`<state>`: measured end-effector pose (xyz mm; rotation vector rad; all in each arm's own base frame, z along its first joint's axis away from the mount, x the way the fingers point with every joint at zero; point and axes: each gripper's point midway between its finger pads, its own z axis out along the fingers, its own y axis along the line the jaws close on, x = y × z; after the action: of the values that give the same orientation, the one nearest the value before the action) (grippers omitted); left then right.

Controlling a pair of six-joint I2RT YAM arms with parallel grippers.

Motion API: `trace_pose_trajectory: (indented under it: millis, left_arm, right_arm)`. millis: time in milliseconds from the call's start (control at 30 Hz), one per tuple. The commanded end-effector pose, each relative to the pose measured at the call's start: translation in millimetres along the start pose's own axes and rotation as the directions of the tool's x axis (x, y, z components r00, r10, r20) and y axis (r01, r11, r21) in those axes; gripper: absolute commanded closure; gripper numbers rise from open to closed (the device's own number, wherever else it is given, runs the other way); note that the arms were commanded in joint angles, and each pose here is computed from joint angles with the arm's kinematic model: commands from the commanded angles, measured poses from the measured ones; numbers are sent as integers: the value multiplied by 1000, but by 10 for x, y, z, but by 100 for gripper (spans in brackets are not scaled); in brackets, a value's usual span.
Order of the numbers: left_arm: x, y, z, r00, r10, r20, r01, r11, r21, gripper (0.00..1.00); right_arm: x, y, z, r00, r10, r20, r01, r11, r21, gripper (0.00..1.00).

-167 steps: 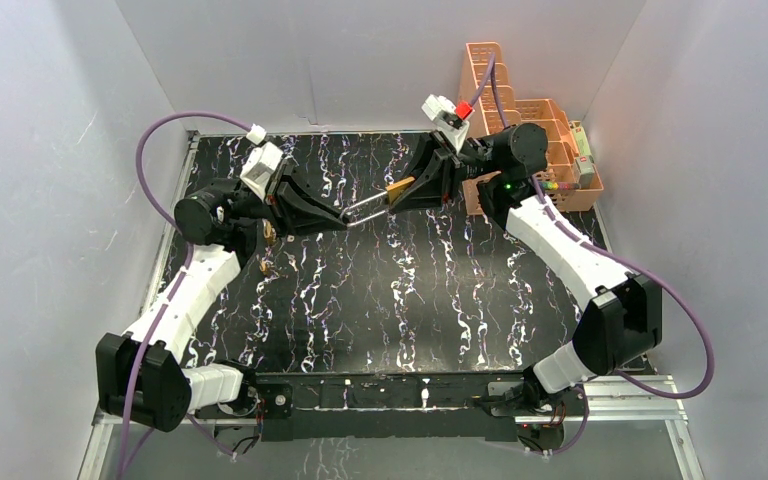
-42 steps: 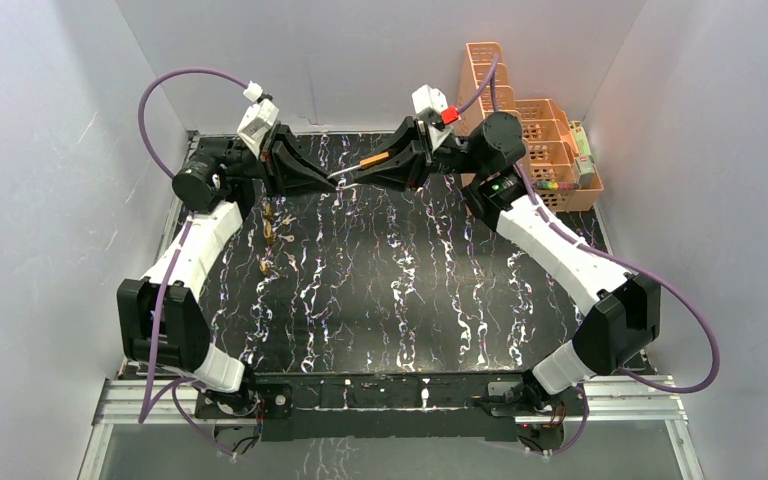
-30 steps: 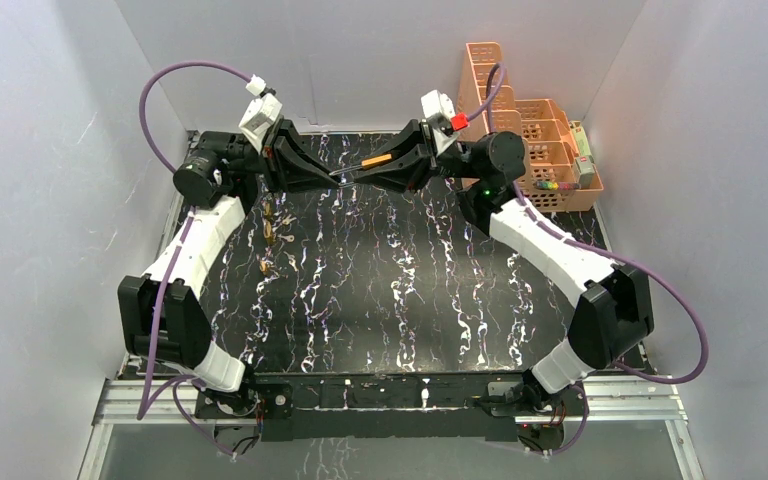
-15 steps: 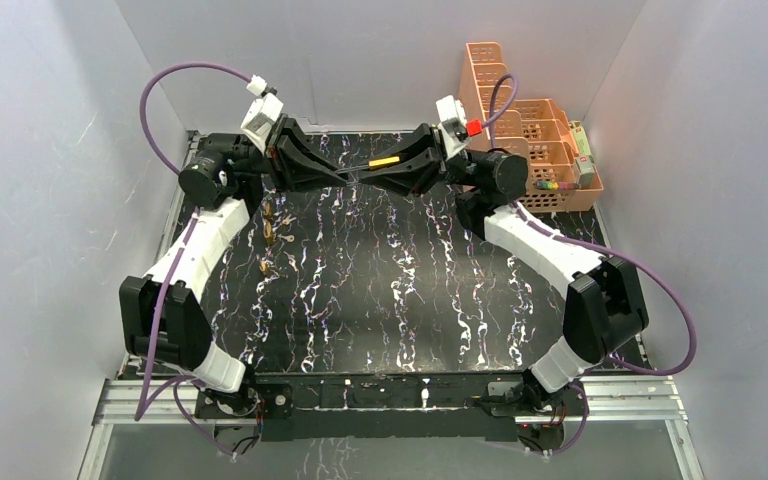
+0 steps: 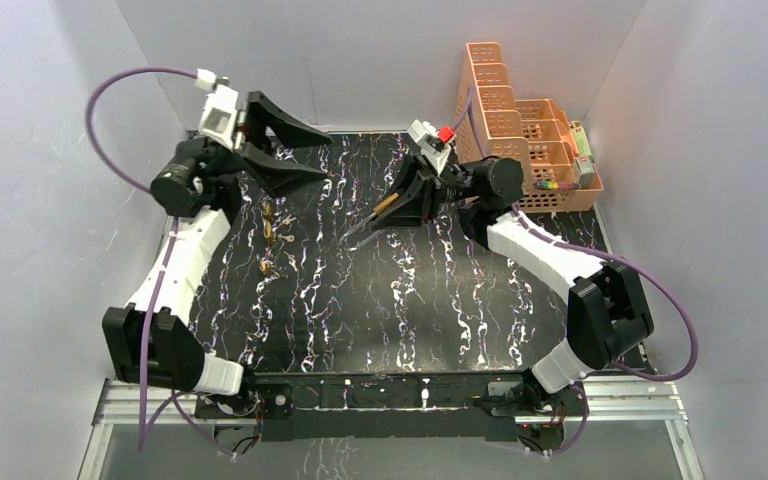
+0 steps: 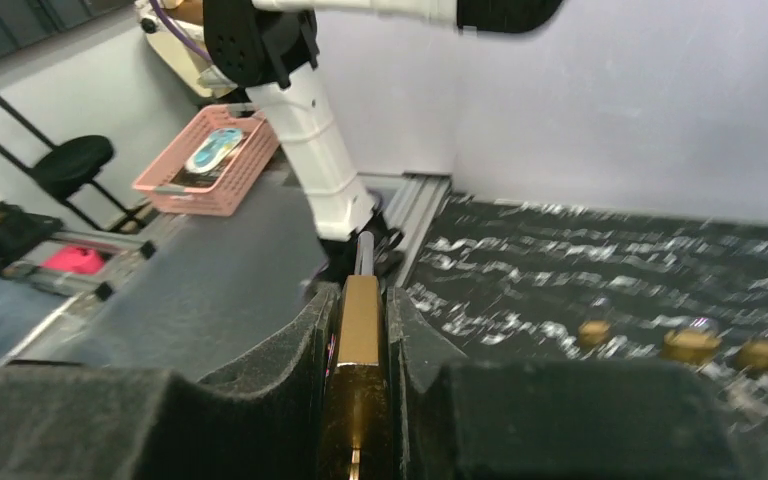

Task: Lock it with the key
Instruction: Lock the lock.

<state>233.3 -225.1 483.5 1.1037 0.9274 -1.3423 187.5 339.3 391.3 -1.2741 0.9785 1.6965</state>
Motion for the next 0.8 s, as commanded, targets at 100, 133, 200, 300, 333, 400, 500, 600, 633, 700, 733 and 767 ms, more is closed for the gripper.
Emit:
trace_pose_trajectory:
  millis: [100,133,200,300,333,400,500,600,633,700,733,767]
  left_arm:
    - [-296,-61,-160,990,137,36,-134,987,-84,30]
    - [-225,-60,-174,993,121,12,-120,990,-76,28]
    - [-62,-64,-209,996,79,-31,-80,995,-60,25]
    - [161,-153,-197,998,17,-59,-18,1000,-19,22]
    - [256,-224,-163,997,2,-73,-1,1000,13,21]
    - [431,-343,-82,996,-14,-93,21,997,72,21]
    - [575,-445,21,996,-12,-94,24,992,127,23]
    - [624,-507,105,995,3,-98,14,985,173,32]
    - [627,-522,128,995,10,-100,9,983,186,40]
    - [611,-540,159,995,16,-98,4,980,199,49]
    - [604,-544,165,995,20,-97,0,979,202,50]
    - [597,-549,168,995,27,-95,-7,979,204,51]
  right_arm:
    - [-269,279,-246,999,-28,-33,27,1000,-6,100]
    - [-308,297,-265,999,-35,-28,35,999,-4,100]
    - [-382,317,-281,999,-48,-15,47,999,-5,100]
    - [-484,316,-261,998,-66,12,66,998,-21,100]
    - [-542,345,-245,996,-80,25,81,996,-32,100]
    - [-632,320,-225,995,-90,52,92,994,-49,100]
    - [-776,265,-193,991,-92,92,100,992,-81,100]
    - [-893,229,-162,987,-113,112,124,987,-97,100]
    - [-921,211,-159,987,-118,113,129,987,-96,100]
    - [-951,180,-149,986,-125,109,135,986,-95,100]
    - [-973,180,-144,985,-131,109,141,985,-96,100]
    - [-979,170,-141,986,-129,109,139,985,-97,100]
